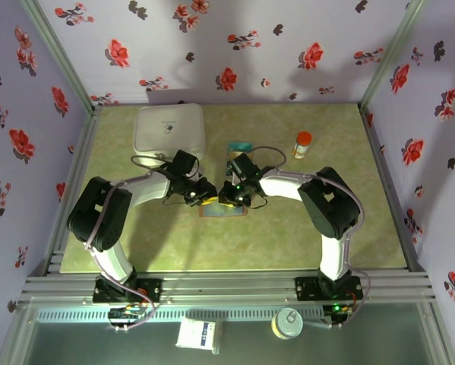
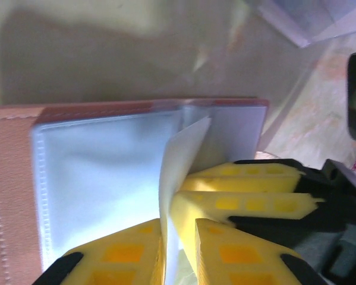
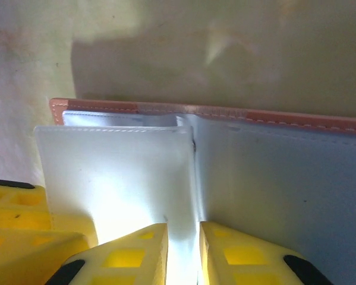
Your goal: Take the credit cards out of the card holder
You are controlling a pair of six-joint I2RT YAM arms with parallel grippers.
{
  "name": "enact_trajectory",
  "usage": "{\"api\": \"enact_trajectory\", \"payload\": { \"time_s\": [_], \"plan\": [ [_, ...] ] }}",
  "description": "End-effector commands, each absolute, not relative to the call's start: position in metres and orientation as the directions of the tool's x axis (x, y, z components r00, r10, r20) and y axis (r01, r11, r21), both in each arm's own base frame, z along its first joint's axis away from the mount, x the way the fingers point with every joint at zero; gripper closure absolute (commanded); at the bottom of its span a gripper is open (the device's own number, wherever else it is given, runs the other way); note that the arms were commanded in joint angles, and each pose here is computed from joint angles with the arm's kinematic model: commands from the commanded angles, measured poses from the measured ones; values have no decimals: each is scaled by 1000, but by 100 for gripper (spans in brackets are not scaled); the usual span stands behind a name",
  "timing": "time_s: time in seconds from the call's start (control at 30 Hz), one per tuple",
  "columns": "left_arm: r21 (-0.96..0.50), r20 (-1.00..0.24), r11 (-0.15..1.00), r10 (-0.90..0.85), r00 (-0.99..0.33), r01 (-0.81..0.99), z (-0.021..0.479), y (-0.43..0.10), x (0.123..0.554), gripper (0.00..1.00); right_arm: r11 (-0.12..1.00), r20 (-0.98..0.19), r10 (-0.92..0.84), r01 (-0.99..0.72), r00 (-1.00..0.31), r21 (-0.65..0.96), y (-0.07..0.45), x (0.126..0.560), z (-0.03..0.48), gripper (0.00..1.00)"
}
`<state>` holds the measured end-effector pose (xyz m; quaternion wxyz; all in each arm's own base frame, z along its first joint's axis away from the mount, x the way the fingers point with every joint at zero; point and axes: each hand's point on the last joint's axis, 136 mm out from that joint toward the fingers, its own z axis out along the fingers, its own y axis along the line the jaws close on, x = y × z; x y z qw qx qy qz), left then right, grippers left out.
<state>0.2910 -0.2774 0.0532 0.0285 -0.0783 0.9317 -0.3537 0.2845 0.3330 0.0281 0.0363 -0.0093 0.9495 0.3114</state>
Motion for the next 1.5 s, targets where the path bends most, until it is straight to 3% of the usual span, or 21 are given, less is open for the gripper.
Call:
{"api": "enact_trajectory", "payload": {
  "time_s": [0.0, 0.5, 1.13, 1.47],
  "plan": [
    [-683, -15, 724, -142, -990, -94, 71, -287, 295, 80, 794, -144, 4, -84, -990, 602, 328, 294, 61, 76],
    [-625, -7, 780, -39, -999, -26, 69, -317, 291, 81, 802, -208, 141, -12, -968, 597, 264, 311, 92, 76],
    [-583, 52, 812, 29, -998, -7, 30, -344, 287, 75, 798, -197, 157, 7, -968, 602, 256, 307, 85, 75],
    [-598, -29, 801, 29, -999, 41, 57, -342, 297, 72, 784, -190, 162, 10, -968, 620, 262, 311, 91, 75]
  ]
}}
